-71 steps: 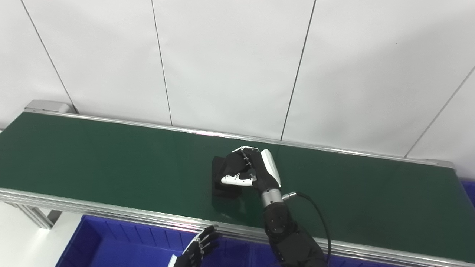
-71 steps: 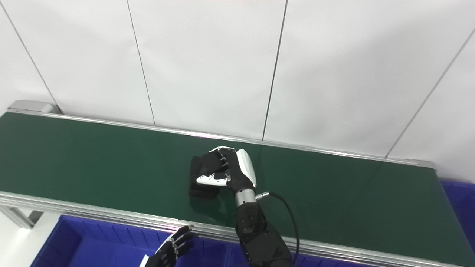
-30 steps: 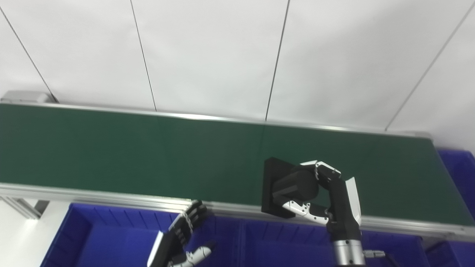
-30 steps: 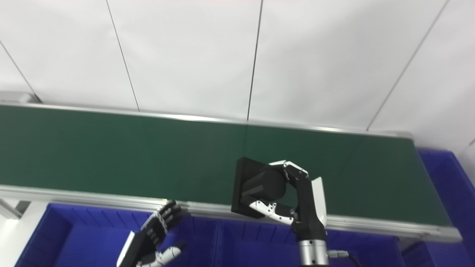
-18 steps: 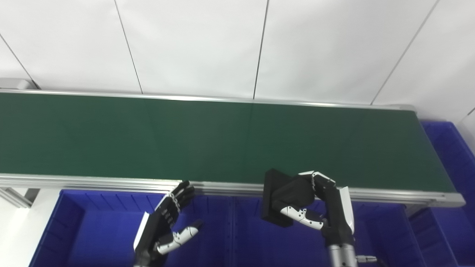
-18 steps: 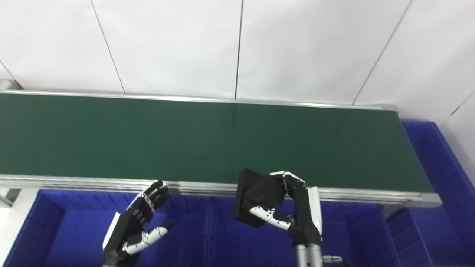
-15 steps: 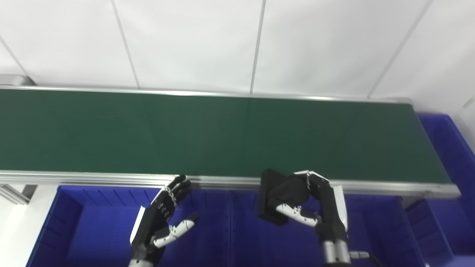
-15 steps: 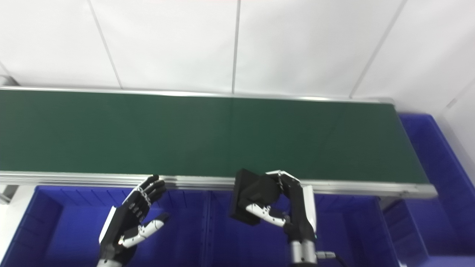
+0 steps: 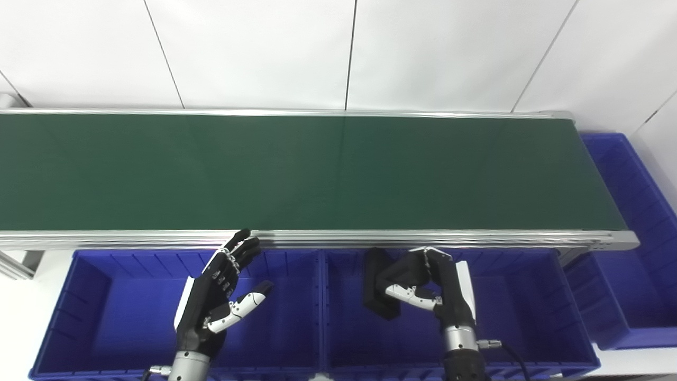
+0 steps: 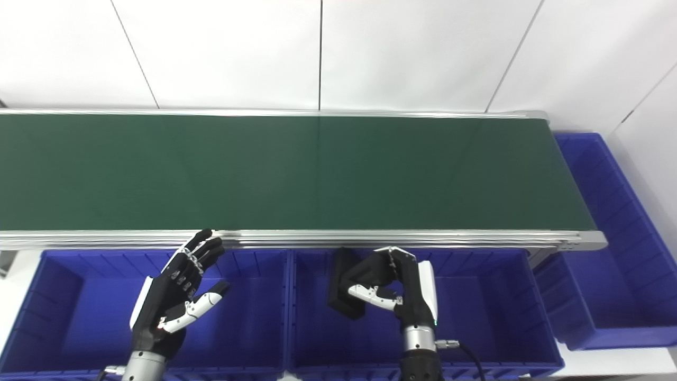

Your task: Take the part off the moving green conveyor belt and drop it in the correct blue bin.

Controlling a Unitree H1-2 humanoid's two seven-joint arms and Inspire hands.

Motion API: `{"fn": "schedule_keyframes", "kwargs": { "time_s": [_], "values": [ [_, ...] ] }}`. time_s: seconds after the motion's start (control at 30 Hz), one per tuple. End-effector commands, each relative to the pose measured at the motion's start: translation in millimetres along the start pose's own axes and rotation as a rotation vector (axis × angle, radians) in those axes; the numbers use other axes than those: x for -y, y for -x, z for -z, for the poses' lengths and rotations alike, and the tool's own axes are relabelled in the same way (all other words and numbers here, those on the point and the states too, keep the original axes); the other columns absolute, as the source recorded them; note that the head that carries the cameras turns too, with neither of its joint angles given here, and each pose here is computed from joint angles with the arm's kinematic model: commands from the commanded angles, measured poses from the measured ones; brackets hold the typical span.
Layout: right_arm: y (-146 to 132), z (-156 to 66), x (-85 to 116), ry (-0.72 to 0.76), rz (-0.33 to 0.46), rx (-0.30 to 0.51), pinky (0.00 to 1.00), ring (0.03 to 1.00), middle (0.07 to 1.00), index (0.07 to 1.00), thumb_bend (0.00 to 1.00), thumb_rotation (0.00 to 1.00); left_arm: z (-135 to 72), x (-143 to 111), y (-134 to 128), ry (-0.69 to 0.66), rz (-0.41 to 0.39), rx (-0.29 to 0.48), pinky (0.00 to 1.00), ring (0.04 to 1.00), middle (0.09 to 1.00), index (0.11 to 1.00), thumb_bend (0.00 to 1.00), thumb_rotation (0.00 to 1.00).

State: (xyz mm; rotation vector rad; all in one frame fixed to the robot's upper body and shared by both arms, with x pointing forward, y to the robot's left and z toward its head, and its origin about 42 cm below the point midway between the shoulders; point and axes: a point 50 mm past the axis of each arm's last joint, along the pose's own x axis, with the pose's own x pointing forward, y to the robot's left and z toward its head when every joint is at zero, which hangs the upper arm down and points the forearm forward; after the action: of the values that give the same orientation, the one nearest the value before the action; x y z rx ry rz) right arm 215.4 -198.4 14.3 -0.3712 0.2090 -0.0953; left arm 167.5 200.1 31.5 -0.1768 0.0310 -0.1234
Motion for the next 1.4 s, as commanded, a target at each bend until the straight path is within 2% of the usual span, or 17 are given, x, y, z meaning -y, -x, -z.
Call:
{"fn": "schedule_keyframes", "kwargs": {
  "time_s": [0.0, 0.23, 0.3, 0.4, 0.47, 0.5, 0.57, 0.6, 0.63, 0.7, 0.77, 0.83, 0.93, 1.03, 1.23, 1.37],
  "values": [
    [-11.9, -8.1, 5.1, 0.021, 0.056, 0.032, 0.44, 0.429, 0.487, 0.362, 0.51, 0.0, -10.1, -0.4, -5.1, -0.003, 0.017, 0.047, 0.9, 0.827, 0.827, 0.847, 0.55, 0.0],
    [-16.8, 8.0, 16.5, 0.0, 0.119, -0.006, 0.44, 0.434, 0.481, 0.351, 0.51, 0.0, -9.7, -0.2, -3.5, -0.007, 0.013, 0.042, 0.9, 0.826, 0.827, 0.853, 0.53, 0.0],
    [-15.3, 10.7, 20.3, -0.001, 0.122, 0.009, 0.41, 0.457, 0.498, 0.382, 0.51, 0.0, -9.5, 0.5, -3.5, -0.004, 0.015, 0.043, 0.9, 0.829, 0.83, 0.857, 0.54, 0.0],
    [-11.0, 8.6, 23.1, 0.028, 0.101, 0.046, 0.4, 0.467, 0.515, 0.485, 0.5, 0.0, -9.1, 2.0, -3.5, -0.002, 0.012, 0.041, 0.9, 0.827, 0.827, 0.857, 0.55, 0.0],
    [-8.2, 5.8, 23.7, 0.048, 0.077, 0.073, 0.51, 0.459, 0.502, 0.503, 0.51, 0.0, -8.9, 3.2, -3.5, -0.001, 0.011, 0.04, 0.9, 0.823, 0.824, 0.855, 0.56, 0.0],
    [-6.2, 3.3, 23.8, 0.06, 0.052, 0.097, 0.58, 0.584, 0.498, 0.5, 0.52, 0.0, -8.7, 3.5, -3.4, -0.002, 0.01, 0.039, 0.9, 0.822, 0.824, 0.856, 0.56, 0.0],
    [-2.1, -2.1, 23.5, 0.082, 0.005, 0.144, 0.65, 0.725, 0.74, 0.742, 0.74, 0.02, -8.0, 3.7, -3.2, -0.005, 0.01, 0.039, 0.9, 0.823, 0.825, 0.857, 0.56, 0.0],
    [-0.2, -4.9, 23.9, 0.116, -0.02, 0.169, 0.69, 0.777, 0.804, 0.812, 0.81, 0.12, -7.6, 3.8, -3.1, -0.006, 0.009, 0.039, 0.89, 0.822, 0.825, 0.858, 0.55, 0.0],
    [2.1, -7.9, 24.4, 0.149, -0.046, 0.191, 0.69, 0.784, 0.812, 0.822, 0.82, 0.13, -7.2, 3.9, -3.1, -0.007, 0.007, 0.039, 0.89, 0.822, 0.825, 0.858, 0.55, 0.0],
    [7.6, -13.6, 24.7, 0.202, -0.091, 0.217, 0.76, 0.844, 0.875, 0.897, 0.91, 0.23, -6.7, 3.9, -3.1, -0.008, 0.005, 0.04, 0.89, 0.819, 0.825, 0.856, 0.55, 0.0],
    [13.0, -19.4, 25.1, 0.238, -0.156, 0.225, 0.87, 0.94, 0.966, 0.976, 0.97, 0.32, -6.2, 4.5, -3.3, -0.006, 0.005, 0.04, 0.89, 0.822, 0.827, 0.856, 0.54, 0.0],
    [16.7, -23.8, 26.0, 0.257, -0.204, 0.22, 0.98, 0.99, 0.995, 0.996, 1.0, 0.44, -6.0, 5.6, -3.7, -0.004, 0.005, 0.04, 0.89, 0.824, 0.827, 0.858, 0.55, 0.0],
    [24.3, -32.9, 29.5, 0.239, -0.25, 0.25, 1.0, 1.0, 1.0, 1.0, 1.0, 0.54, -5.1, 6.4, -4.6, -0.005, 0.006, 0.04, 0.89, 0.821, 0.825, 0.858, 0.55, 0.0],
    [29.4, -40.7, 32.6, 0.227, -0.257, 0.277, 1.0, 1.0, 1.0, 1.0, 1.0, 0.58, -3.9, 6.8, -5.1, -0.003, 0.014, 0.041, 0.9, 0.825, 0.83, 0.862, 0.54, 0.0],
    [36.1, -52.6, 38.0, 0.211, -0.271, 0.317, 1.0, 1.0, 1.0, 1.0, 1.0, 0.6, -2.4, 7.6, -5.3, -0.007, 0.014, 0.041, 0.89, 0.823, 0.826, 0.854, 0.55, 0.0],
    [40.2, -60.9, 37.0, 0.111, -0.239, 0.385, 1.0, 1.0, 1.0, 1.0, 0.96, 0.5, -1.3, 8.4, -5.6, -0.009, 0.017, 0.044, 0.9, 0.826, 0.828, 0.85, 0.56, 0.0]
  ]
}}
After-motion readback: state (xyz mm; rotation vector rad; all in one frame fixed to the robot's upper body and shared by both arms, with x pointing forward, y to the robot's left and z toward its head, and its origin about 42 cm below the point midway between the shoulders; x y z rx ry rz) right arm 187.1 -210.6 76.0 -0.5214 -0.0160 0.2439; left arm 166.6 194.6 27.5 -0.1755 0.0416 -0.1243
